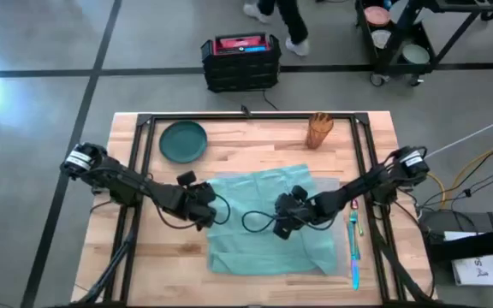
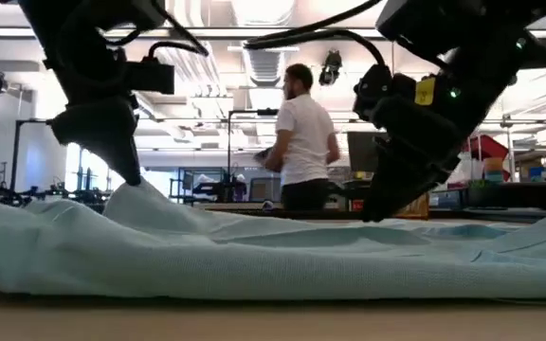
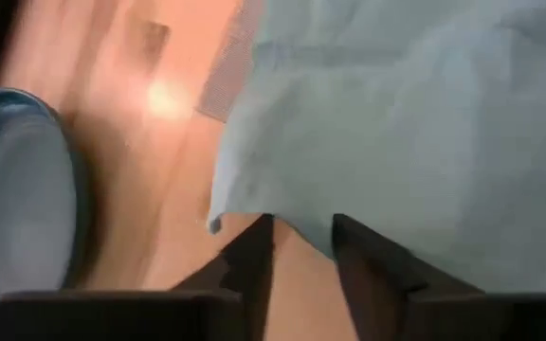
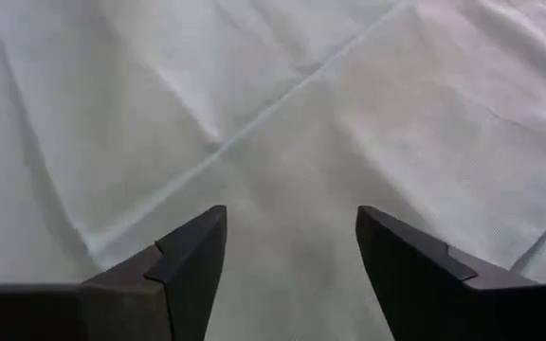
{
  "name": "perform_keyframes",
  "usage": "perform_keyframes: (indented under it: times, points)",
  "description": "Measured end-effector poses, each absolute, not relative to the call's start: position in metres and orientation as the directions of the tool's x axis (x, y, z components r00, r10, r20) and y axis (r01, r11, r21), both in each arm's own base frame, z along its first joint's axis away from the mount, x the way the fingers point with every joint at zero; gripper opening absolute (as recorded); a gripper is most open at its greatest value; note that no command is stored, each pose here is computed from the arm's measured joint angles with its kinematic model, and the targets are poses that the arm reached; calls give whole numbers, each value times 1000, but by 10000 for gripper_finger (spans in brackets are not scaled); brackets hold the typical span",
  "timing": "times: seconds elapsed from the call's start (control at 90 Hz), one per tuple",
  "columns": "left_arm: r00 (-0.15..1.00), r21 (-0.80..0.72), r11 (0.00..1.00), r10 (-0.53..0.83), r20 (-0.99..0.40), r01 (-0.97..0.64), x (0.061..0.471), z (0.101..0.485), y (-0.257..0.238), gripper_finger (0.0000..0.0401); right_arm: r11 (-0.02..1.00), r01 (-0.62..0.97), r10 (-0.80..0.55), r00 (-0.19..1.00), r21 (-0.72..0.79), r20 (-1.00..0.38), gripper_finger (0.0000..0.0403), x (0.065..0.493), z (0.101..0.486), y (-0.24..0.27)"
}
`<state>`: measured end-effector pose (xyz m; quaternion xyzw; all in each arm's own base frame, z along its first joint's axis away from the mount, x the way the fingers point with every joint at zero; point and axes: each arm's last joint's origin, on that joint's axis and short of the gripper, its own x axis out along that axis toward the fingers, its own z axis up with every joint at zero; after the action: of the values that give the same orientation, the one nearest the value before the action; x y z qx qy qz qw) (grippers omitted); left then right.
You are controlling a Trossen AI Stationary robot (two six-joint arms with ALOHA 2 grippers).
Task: Set table place
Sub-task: Fold the light blue table napkin
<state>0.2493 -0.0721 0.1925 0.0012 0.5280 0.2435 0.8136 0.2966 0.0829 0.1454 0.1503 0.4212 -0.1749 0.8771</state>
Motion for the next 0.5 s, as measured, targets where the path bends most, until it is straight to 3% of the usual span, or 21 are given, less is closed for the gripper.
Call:
perform_keyframes:
  times: [0.256, 0.411, 0.5]
  points:
    - [561, -8, 954, 169, -810, -299, 265, 203, -92, 231, 882, 470, -228, 480, 29, -847, 262, 278, 202, 58]
    - [593, -61, 964, 108, -798, -259, 262, 186, -103, 246, 858, 514, -242, 377, -16, -894, 261, 250, 211, 51]
    - [606, -142, 968, 13, -795, -207, 257, 177, -111, 241, 884, 466, -156, 360, 33, -920, 255, 241, 207, 59]
